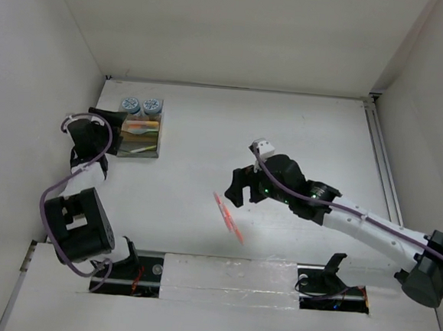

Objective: Sort the stationery into containers
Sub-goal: Place the pen in the storage box, then pick up the pen from the center of the board.

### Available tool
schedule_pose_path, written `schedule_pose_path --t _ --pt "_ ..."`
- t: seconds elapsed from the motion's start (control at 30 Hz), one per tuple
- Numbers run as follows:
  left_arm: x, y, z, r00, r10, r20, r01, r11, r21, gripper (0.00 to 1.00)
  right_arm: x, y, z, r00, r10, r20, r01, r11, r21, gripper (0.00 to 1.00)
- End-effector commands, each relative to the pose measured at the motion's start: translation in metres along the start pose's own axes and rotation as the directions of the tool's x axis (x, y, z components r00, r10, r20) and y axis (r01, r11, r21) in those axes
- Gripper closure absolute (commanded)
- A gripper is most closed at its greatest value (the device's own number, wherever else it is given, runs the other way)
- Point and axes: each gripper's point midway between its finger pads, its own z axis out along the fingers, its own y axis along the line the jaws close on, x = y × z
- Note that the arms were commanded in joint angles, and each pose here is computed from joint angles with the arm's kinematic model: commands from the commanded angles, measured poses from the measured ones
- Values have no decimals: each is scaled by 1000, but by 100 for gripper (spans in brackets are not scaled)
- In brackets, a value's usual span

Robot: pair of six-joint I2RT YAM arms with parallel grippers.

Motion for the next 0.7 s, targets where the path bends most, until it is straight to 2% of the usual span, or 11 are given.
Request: schedule_pose_path --t 0.0,0.07,0.2,0.23,0.33,0.4,0.47,0.53,0.67 --pt "-8 -58 -27 993 113 -12 -111 987 117 1 9 -19 12 999 22 -48 -16 994 111 1" --pt "-7 -75 -44 987 156 -27 -151 980 132 1 21 -26 16 996 32 -82 -20 990 143 3" --pt "3 -85 -81 963 265 -44 -257 955 146 1 51 -43 24 987 70 -148 -38 978 206 19" --pt "5 -83 -87 955 292 -44 -283 949 142 1 58 -46 25 985 71 -158 -36 977 212 29" --pt "16 -73 -111 912 407 -60 -397 908 133 1 75 -47 30 977 83 -196 -38 974 222 48" --pt "23 -62 -121 882 465 -82 -454 882 124 1 90 -48 34 970 101 -222 -44 968 248 48" --pt "33 -56 -130 851 522 -54 -517 852 87 1 112 -47 34 959 97 -265 -27 966 258 48" --pt "42 -61 -140 843 536 -49 -526 839 142 1 124 -45 35 954 109 -280 -33 964 265 46" --pt "44 -62 -141 841 539 -46 -527 836 155 1 143 -42 37 946 115 -303 -27 960 279 46"
